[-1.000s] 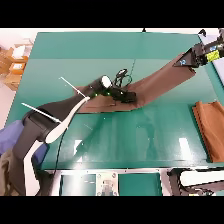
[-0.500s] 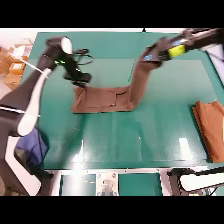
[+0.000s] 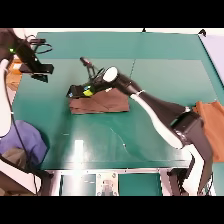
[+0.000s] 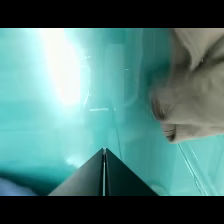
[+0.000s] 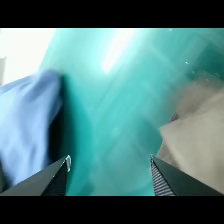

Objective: Fold the shirts.

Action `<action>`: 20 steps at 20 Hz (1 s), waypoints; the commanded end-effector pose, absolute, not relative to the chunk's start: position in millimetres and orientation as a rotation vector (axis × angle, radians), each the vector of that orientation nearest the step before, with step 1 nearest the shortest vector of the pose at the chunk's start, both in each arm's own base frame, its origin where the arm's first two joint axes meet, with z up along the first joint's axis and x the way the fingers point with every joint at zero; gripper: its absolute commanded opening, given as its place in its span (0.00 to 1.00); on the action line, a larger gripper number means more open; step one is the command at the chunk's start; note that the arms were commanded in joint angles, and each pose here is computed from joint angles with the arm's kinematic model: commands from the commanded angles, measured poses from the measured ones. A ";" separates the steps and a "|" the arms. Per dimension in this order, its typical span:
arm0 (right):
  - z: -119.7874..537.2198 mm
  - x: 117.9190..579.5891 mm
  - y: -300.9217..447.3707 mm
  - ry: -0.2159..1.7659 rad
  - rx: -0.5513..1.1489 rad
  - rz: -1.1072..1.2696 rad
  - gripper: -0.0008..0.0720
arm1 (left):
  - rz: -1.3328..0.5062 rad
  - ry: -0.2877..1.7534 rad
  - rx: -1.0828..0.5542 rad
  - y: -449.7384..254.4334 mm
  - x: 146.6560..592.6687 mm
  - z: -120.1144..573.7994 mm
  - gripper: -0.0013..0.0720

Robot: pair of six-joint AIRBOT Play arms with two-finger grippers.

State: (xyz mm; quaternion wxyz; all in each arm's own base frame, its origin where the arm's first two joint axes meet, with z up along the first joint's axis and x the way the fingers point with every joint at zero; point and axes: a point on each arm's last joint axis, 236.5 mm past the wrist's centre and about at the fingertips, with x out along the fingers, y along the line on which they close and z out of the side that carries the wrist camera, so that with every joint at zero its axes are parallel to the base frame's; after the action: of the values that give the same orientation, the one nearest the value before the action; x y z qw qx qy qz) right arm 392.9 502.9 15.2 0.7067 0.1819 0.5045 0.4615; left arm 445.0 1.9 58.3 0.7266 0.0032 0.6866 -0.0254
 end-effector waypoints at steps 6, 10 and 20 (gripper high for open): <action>18.7 491.9 283.0 1.262 0.373 0.639 0.79 | -0.060 1.497 -0.072 26.3 442.7 65.2 0.06; -2.2 486.7 181.5 1.413 0.453 0.495 0.85 | -0.064 1.495 -0.075 25.4 443.2 65.3 0.05; -90.6 432.3 238.8 1.554 0.501 0.535 0.85 | -0.079 1.481 -0.085 21.4 446.3 66.0 0.06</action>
State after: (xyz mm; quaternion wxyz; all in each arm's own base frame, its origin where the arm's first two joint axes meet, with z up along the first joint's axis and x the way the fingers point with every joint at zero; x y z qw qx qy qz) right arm 441.2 215.9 -80.5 0.6620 0.2074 0.6854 0.2213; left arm 444.5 21.4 65.3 0.7337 -0.0380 0.6775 -0.0356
